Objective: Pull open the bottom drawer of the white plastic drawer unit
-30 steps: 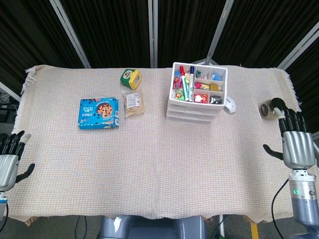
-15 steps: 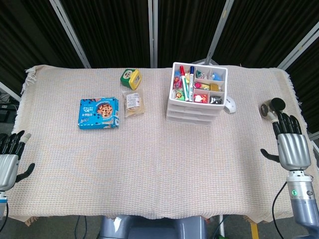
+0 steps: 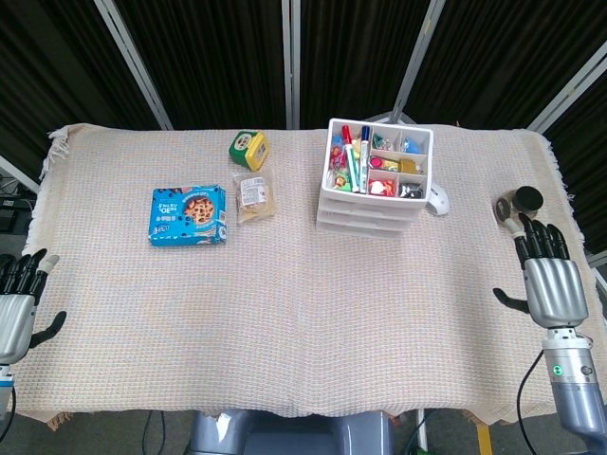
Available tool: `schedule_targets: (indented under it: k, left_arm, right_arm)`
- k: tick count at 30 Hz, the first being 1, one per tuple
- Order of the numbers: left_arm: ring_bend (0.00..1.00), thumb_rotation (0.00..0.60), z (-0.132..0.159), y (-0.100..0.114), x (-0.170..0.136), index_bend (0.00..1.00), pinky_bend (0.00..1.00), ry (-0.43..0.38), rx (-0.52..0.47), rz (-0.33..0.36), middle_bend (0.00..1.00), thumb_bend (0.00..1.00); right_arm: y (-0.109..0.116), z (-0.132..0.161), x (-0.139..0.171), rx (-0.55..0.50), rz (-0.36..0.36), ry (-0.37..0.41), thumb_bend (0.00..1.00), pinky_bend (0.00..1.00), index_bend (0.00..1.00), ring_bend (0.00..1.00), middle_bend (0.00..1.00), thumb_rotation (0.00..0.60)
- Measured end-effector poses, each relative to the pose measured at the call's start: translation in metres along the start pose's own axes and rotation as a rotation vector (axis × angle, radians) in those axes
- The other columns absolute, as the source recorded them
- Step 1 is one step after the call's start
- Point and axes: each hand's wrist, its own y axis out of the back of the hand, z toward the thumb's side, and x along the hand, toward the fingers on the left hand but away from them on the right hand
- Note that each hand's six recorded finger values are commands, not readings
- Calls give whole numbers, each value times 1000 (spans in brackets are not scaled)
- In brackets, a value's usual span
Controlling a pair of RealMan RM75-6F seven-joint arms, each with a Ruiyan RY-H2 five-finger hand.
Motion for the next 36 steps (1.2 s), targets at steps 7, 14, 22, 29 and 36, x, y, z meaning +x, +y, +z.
schedule_targets:
  k: [7,14,22,29,36]
  left_arm:
    - [0,600,0,0,0,75,0,1,0,0,0,335]
    - [0,600,0,0,0,74,0,3,2,0,0,336]
    - [0,600,0,0,0,74,0,4,2,0,0,336]
    - [0,600,0,0,0,74,0,3,2,0,0,336]
    - [0,600,0,0,1,75,0,2,2,-1,0,336]
  right_arm:
    - [-3,8,0,-82,20,0,88,490,83,594,520,600]
    - [-18,31,4,-353,144,-39,228,601,84,767,703,600]
    - [-45,80,14,-767,476,-94,281,610,65,781,722,600]
    - [-65,127,6,-980,669,-125,282,610,61,781,722,600]
    - [-84,158,-14,-1112,764,-179,289,612,66,791,732,600]
